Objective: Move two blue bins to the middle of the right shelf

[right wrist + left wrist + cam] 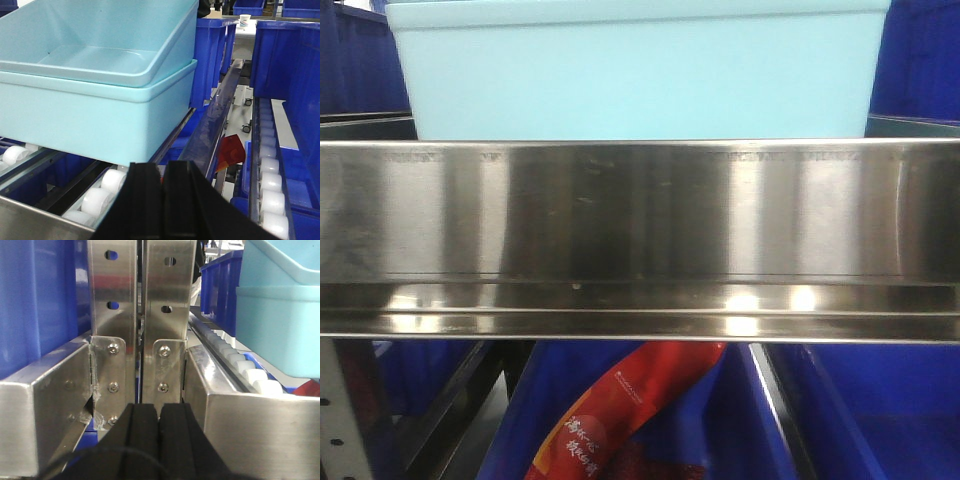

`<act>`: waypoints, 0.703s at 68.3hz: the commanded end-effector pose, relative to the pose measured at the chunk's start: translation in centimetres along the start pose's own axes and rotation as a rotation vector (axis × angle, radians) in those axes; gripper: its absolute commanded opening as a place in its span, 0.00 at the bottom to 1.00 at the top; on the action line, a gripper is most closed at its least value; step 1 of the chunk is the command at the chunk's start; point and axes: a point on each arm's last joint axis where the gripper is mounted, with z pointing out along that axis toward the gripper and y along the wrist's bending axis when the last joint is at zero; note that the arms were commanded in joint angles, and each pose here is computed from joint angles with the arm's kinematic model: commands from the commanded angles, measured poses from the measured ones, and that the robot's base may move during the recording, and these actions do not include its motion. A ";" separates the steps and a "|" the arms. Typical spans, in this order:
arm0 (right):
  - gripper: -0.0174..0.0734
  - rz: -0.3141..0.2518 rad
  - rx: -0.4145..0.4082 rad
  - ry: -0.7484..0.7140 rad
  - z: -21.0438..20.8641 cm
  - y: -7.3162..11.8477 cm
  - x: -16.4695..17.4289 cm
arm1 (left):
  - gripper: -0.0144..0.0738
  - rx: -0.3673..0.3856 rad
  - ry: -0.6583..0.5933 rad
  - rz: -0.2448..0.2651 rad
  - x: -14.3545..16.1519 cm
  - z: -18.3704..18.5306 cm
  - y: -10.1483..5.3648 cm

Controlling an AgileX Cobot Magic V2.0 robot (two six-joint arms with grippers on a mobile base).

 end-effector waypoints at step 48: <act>0.01 -0.012 0.000 -0.028 -0.1 0.0 -0.2 | 0.04 -0.002 -0.046 -0.001 -0.3 0.0 0.0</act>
